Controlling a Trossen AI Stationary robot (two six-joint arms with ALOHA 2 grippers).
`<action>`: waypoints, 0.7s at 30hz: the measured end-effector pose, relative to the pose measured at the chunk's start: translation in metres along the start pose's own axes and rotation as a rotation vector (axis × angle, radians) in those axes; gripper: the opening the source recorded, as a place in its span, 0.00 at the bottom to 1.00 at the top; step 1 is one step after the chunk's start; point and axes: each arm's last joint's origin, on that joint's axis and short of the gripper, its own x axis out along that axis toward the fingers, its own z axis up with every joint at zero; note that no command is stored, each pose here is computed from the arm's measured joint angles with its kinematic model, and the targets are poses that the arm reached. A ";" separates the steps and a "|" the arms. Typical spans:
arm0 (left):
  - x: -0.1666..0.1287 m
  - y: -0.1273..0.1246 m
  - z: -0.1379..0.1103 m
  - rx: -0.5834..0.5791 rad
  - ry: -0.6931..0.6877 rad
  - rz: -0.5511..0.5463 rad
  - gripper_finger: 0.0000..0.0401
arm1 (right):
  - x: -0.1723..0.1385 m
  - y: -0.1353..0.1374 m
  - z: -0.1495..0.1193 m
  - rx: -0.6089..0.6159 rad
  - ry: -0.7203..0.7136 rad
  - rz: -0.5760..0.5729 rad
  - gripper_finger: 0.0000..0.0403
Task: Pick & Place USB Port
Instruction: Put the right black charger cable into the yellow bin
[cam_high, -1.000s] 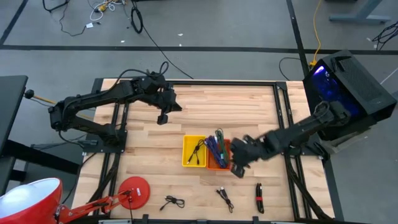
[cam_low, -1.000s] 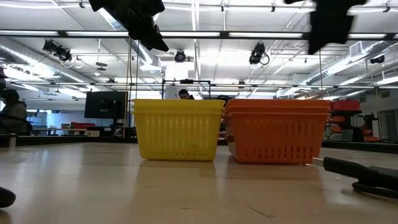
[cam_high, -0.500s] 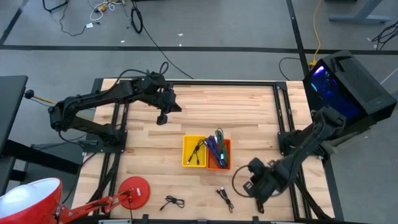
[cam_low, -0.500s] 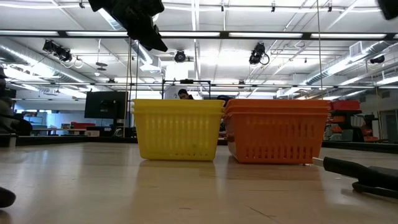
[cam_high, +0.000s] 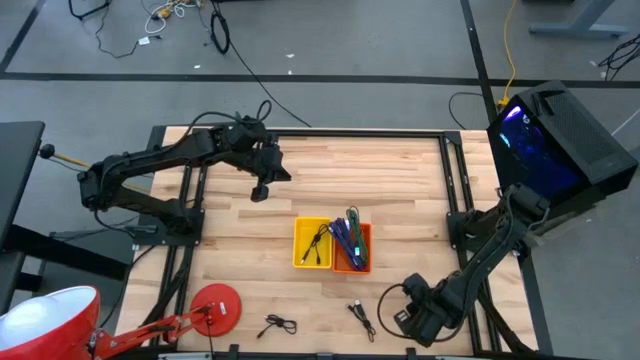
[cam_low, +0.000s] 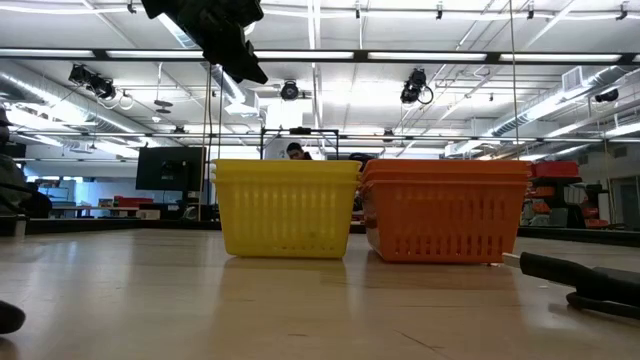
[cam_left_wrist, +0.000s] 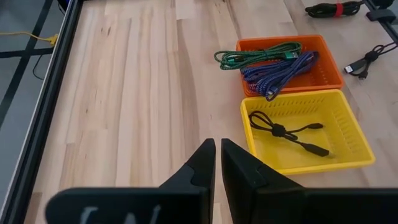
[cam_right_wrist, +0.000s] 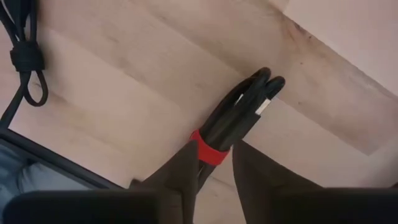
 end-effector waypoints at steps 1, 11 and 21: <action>0.000 0.000 0.000 -0.014 0.000 0.000 0.08 | 0.000 0.000 0.000 0.001 0.000 0.000 0.27; 0.000 0.000 0.000 -0.043 -0.001 0.000 0.08 | 0.009 0.002 -0.004 -0.003 -0.005 -0.013 0.36; 0.000 0.000 0.000 -0.041 -0.002 0.000 0.08 | 0.030 0.005 -0.007 0.032 0.025 -0.087 0.40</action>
